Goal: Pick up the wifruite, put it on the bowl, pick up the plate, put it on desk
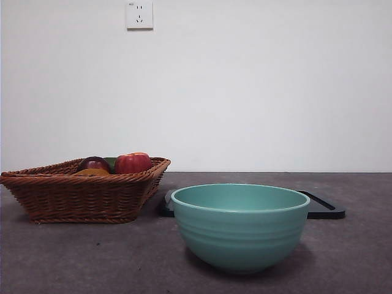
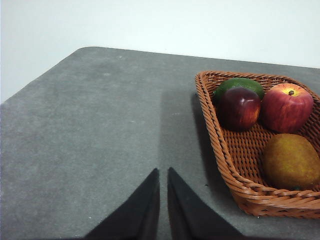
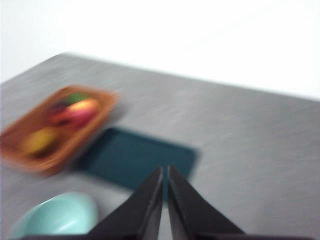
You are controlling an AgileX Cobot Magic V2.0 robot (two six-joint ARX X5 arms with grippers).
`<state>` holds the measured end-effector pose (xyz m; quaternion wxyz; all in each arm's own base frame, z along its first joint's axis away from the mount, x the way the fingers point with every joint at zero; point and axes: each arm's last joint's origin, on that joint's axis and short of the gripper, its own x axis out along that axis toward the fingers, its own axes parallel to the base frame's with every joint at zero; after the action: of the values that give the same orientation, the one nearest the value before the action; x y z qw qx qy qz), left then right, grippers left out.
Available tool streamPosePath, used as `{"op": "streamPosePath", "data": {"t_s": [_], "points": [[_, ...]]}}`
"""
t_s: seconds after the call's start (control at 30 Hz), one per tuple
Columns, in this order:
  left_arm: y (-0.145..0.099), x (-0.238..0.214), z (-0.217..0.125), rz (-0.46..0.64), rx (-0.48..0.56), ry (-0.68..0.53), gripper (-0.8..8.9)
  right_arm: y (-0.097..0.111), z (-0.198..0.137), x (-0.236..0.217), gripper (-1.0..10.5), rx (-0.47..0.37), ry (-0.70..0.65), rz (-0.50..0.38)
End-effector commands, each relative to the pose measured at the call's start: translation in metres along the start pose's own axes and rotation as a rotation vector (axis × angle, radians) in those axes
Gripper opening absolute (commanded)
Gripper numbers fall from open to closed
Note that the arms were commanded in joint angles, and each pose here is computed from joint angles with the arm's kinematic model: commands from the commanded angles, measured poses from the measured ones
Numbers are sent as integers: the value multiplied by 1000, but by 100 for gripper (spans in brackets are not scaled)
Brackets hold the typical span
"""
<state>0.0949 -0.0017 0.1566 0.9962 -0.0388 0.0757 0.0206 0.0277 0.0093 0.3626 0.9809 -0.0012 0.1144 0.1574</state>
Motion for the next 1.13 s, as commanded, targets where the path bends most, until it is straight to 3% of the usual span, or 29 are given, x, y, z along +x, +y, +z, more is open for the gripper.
{"op": "streamPosePath", "data": {"t_s": [0.03, 0.3, 0.5, 0.7, 1.13], "points": [[0, 2, -7, -3, 18, 26, 25, -5, -34, 26, 13, -26, -68, -109], [0, 2, -7, -3, 18, 26, 25, -27, -124, 79, 13, 20, -194, -309], [0, 2, -7, -3, 18, 26, 25, -38, -166, 99, 13, 31, -184, -378], [0, 2, -7, -3, 18, 26, 25, -43, -188, 105, 13, 48, -114, -416], [0, 2, -7, -3, 19, 26, 25, -44, -193, 106, 13, 87, -67, -420]]}}
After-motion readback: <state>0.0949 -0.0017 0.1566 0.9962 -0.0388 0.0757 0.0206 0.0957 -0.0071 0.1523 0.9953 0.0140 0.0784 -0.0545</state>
